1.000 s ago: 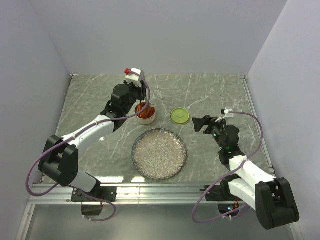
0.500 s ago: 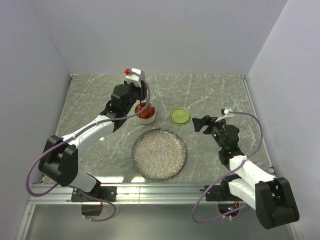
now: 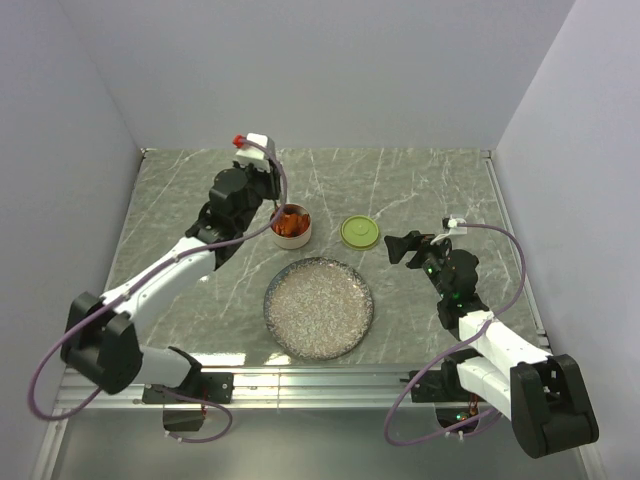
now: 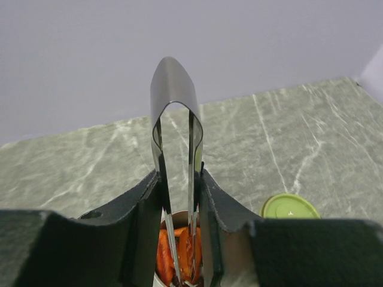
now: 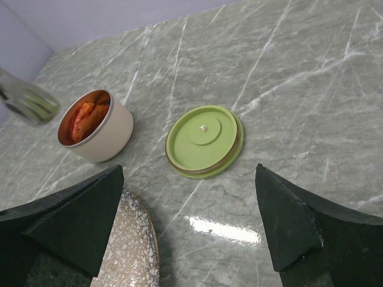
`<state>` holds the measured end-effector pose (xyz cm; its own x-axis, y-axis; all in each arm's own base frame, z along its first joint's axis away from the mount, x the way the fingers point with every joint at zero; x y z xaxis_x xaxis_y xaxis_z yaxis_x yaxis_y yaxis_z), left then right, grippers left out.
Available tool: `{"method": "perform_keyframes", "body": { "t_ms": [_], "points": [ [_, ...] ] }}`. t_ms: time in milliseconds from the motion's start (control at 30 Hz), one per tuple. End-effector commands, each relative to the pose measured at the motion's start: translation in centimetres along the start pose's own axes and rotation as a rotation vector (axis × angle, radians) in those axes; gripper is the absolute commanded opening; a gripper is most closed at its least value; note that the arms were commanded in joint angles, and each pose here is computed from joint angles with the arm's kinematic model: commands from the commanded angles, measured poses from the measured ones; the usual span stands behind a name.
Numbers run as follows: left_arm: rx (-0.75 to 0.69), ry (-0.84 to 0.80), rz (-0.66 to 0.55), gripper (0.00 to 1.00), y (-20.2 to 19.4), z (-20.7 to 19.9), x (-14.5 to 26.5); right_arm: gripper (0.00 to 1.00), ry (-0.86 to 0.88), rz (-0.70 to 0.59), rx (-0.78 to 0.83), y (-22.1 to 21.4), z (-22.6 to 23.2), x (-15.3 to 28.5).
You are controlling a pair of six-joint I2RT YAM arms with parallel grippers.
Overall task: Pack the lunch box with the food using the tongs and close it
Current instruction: Put down the clamp
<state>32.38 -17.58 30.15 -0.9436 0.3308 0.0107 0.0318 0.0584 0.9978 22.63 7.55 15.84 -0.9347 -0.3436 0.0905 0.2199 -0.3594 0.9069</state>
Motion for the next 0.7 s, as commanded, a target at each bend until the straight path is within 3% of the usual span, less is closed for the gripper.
{"method": "perform_keyframes", "body": {
  "t_ms": [0, 133, 300, 667],
  "points": [
    [0.057, 0.133, -0.074, 0.33, 3.7, 1.1, 2.7, 0.97, 0.037, -0.048, 0.024, 1.2, 0.7, -0.5],
    [0.071, 0.26, -0.002, 0.33, 3.4, 2.2, 4.1, 0.97, 0.042, -0.048, 0.024, 1.3, 0.8, -0.6],
    [0.068, 0.333, 0.208, 0.33, 1.3, 3.6, 4.7, 0.97, 0.046, -0.042, 0.027, 1.4, 0.8, -1.0],
    [0.089, 0.331, 0.437, 0.34, -2.6, 7.1, 5.3, 0.97, 0.057, -0.014, 0.032, 1.7, 0.8, -2.4]
  ]
}}
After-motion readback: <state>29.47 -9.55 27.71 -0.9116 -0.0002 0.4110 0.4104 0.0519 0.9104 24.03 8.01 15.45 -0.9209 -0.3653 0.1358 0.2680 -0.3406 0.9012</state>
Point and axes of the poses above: each gripper's point midway between its finger pads, its own x axis back along the fingers, its own z axis along the line the jaws close on, y = z × x, the point moved 10 cm from there along x, back along the fingers
